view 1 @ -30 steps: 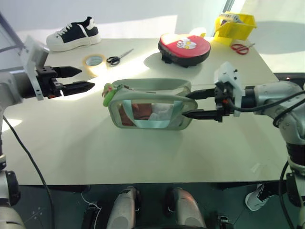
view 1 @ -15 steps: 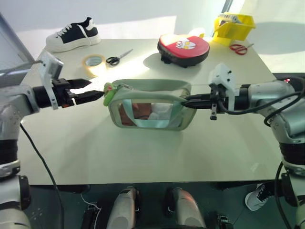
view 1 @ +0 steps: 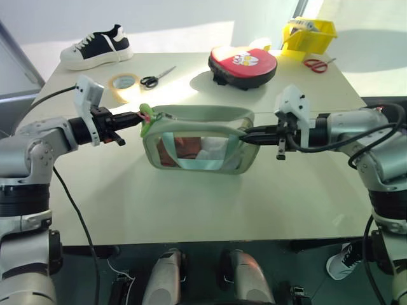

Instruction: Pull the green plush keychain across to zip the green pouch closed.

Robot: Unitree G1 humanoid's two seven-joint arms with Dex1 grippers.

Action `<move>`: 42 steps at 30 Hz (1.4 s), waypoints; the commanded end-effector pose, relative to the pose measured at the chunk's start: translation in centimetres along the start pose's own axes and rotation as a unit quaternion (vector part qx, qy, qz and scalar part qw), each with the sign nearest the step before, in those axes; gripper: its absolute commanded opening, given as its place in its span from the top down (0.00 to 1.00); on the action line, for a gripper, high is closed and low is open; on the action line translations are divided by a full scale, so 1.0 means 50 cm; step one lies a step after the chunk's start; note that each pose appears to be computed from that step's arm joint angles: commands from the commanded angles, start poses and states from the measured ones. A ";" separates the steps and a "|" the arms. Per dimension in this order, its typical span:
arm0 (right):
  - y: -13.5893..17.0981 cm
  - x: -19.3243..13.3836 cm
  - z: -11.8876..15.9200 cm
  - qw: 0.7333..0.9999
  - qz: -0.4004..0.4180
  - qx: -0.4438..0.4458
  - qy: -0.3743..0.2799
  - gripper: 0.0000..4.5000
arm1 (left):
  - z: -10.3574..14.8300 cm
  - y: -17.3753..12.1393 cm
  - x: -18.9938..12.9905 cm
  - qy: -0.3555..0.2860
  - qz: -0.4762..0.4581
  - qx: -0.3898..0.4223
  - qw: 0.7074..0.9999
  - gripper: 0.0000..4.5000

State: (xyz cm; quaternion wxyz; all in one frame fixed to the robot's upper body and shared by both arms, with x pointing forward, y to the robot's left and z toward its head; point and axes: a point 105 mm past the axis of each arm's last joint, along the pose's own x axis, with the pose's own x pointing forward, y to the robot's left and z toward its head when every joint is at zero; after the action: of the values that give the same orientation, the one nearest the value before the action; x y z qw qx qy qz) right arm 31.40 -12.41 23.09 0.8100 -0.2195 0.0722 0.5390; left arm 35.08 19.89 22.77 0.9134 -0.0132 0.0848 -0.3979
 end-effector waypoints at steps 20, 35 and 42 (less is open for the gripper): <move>-0.008 0.005 0.026 0.999 -0.017 -0.032 -0.022 1.00 | 0.110 -0.087 0.085 -0.020 -0.089 0.161 0.983 0.80; -0.017 0.007 0.018 0.999 -0.034 -0.028 -0.016 1.00 | 0.118 -0.057 -0.058 0.022 -0.077 0.140 0.987 0.26; -0.023 0.012 0.028 0.999 -0.038 -0.029 -0.023 1.00 | 0.001 -0.086 -0.032 0.086 -0.088 0.166 0.978 0.26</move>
State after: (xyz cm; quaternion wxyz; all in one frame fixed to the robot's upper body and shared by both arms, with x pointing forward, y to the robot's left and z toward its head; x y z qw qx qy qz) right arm 32.51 -11.98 23.16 0.8244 -0.2270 0.0537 0.5157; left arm 30.83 18.78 22.61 0.8530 0.1305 0.1232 -0.4901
